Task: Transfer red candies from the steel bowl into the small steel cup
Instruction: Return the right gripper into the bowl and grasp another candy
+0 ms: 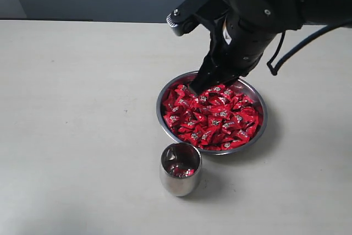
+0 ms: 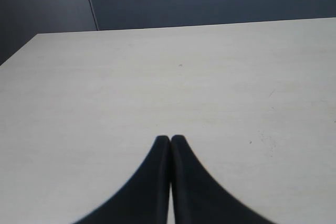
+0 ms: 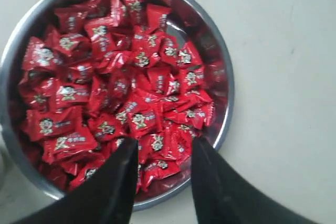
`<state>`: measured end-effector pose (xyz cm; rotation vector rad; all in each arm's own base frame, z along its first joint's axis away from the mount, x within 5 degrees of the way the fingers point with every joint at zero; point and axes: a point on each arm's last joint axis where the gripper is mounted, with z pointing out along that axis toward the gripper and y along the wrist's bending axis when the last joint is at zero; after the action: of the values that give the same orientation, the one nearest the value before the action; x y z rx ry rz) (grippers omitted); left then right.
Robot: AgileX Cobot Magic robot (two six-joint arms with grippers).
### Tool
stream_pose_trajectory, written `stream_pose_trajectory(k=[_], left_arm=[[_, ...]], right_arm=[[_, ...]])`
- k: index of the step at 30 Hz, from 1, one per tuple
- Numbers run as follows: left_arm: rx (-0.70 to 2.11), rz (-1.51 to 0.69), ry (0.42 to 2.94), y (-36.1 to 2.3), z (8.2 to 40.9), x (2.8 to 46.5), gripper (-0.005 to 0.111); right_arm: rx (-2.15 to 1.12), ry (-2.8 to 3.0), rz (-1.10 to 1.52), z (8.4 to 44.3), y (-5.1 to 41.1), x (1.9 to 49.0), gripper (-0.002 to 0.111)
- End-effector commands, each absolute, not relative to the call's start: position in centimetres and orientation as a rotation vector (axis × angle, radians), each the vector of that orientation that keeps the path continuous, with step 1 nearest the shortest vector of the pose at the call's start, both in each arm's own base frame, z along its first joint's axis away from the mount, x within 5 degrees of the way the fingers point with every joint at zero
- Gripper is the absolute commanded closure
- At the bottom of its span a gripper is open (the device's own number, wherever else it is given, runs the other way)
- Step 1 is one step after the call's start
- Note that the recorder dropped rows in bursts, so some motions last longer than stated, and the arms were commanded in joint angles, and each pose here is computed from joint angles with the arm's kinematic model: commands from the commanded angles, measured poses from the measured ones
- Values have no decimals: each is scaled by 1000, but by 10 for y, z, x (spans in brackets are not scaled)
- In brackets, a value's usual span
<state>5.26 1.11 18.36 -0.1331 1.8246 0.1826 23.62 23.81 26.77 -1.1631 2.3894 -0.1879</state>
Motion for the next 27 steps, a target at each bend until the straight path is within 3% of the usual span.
stream_pose_trajectory(k=[1,6,17,27], left_arm=[[-126,179,1817,11,183,53,106],[-126,179,1817,11,183,53,106],[-126,179,1817,11,183,53,106],[-126,179,1817,11,183,53,106]], right_arm=[[-1047,2410,-185,270,223,256,74],[-944,2517,-85,254,216,271,74],[-1063,2669,-8,198,234,281,74],[-1180,2674,44,190,253,295,74]])
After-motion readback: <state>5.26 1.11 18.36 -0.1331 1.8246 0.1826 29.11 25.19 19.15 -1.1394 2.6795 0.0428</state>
